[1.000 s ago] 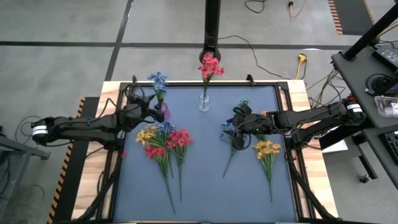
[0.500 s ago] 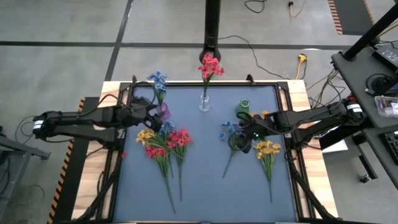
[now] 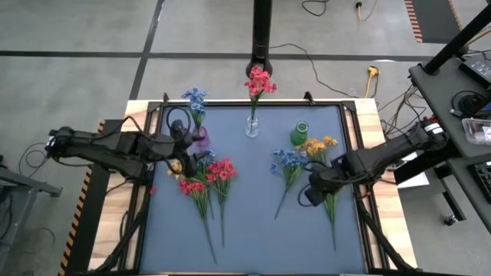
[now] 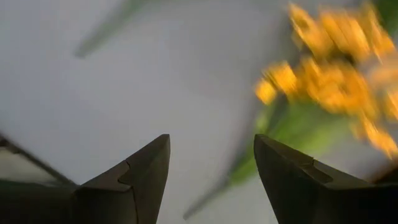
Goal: Sort flowers into vase by color
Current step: Put the right yellow flower into the green vase
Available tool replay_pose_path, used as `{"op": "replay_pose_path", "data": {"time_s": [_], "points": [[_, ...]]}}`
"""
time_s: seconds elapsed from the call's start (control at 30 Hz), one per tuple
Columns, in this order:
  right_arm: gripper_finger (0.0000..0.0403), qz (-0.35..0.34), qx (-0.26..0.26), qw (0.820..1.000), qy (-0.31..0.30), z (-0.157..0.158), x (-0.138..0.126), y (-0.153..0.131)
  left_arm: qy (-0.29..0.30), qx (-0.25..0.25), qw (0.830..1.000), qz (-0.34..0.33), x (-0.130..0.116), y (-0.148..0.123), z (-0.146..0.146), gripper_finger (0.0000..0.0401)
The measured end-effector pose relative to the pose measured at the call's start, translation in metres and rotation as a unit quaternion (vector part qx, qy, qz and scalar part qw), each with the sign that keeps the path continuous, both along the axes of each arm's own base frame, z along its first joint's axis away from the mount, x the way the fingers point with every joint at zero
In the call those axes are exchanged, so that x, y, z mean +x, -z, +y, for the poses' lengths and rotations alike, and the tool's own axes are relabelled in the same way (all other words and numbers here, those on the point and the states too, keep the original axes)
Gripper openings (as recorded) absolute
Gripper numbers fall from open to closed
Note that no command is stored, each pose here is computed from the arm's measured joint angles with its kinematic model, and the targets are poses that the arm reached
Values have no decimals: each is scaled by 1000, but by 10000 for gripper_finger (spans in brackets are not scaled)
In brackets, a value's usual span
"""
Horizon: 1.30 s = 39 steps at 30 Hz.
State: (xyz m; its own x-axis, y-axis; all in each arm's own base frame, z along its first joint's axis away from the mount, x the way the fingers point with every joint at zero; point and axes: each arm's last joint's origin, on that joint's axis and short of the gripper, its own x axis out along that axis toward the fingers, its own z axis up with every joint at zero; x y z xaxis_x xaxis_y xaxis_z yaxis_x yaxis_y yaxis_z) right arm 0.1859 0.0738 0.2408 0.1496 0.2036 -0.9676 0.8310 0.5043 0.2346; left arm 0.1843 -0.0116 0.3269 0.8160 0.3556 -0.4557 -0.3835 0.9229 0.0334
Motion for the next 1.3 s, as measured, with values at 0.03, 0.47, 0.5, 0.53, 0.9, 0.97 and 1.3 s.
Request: {"op": "replay_pose_path", "data": {"time_s": [0.03,0.47,0.5,0.53,0.9,0.97,1.3], "points": [[224,18,-2,1000,10,4,-4,1,3,3,1000,1,1,-1,-1,242],[283,140,-53,987,66,33,-13,36,10,21,999,38,16,8,-4,242],[286,148,-57,985,66,34,-11,40,11,22,999,40,16,9,-4,242],[288,155,-62,984,67,35,-9,44,11,23,999,42,17,9,-4,242],[269,203,-96,974,38,45,8,83,11,26,998,60,23,15,-4,242],[262,214,-103,971,34,45,8,88,11,26,998,62,24,16,-5,242],[185,205,-116,971,29,44,9,97,11,27,997,75,29,21,-5,242]]}}
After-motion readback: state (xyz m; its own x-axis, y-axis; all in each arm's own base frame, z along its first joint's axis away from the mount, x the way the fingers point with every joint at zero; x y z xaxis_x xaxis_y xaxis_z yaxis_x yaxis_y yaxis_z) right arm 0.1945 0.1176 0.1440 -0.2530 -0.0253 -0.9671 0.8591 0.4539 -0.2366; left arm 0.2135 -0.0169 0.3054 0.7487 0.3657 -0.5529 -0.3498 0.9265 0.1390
